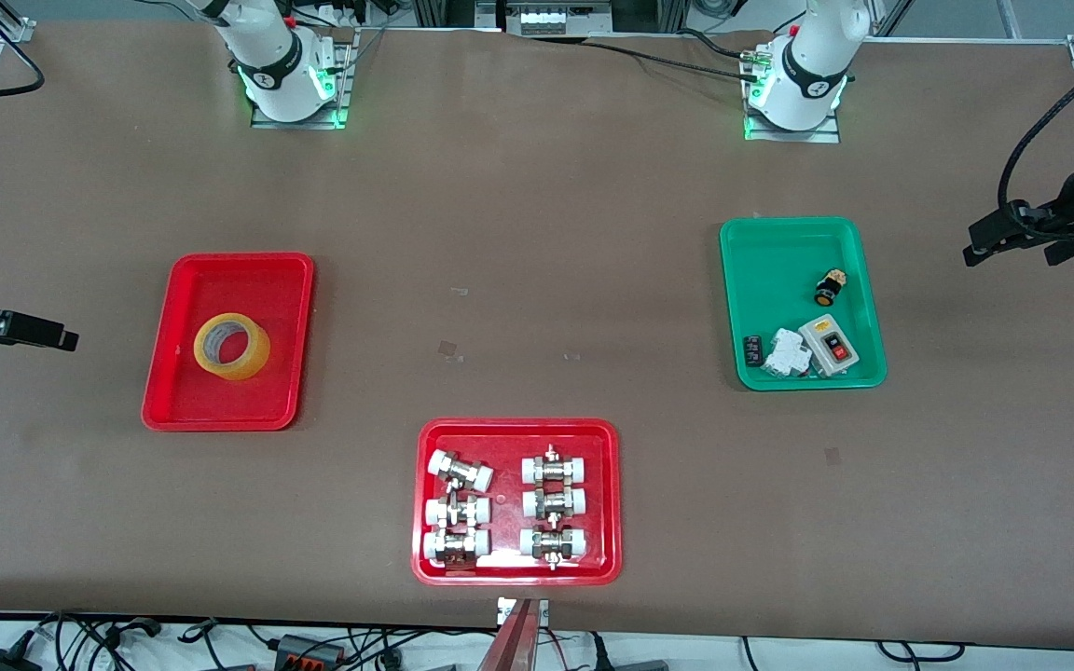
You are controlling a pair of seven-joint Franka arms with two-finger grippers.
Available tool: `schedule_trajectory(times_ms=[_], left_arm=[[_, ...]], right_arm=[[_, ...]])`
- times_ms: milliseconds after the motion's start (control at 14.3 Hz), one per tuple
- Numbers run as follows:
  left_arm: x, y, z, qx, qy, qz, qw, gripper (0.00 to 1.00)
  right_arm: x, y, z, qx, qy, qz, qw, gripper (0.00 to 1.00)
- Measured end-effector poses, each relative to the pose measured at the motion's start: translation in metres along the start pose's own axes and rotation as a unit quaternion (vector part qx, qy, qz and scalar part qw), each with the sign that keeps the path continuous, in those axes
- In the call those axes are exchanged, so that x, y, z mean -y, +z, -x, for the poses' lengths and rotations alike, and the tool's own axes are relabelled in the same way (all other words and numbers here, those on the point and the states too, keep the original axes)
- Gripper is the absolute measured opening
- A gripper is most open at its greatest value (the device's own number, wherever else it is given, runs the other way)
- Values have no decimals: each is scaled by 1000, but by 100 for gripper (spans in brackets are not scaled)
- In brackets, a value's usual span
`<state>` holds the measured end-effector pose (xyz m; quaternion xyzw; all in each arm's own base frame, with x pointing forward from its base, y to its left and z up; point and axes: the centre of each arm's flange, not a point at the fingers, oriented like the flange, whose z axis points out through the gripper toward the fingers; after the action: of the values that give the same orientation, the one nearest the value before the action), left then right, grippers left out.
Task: Left arm passes tape to right arm into tray
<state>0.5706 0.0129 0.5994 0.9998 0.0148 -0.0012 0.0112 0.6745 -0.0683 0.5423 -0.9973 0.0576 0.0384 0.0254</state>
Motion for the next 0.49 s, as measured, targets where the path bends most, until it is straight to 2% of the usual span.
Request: schedule_trajectory(times_ms=[209, 349, 488], left_arm=[[-13, 0, 0, 0, 11, 0, 1000, 100], [-21, 0, 1, 0, 19, 1, 1000, 100], [-22, -1, 0, -2, 19, 1, 1000, 100]], right_arm=[[18, -31, 10, -32, -17, 32, 999, 100], [37, -43, 21, -48, -29, 38, 998, 100], [38, -43, 30, -52, -27, 38, 998, 100]])
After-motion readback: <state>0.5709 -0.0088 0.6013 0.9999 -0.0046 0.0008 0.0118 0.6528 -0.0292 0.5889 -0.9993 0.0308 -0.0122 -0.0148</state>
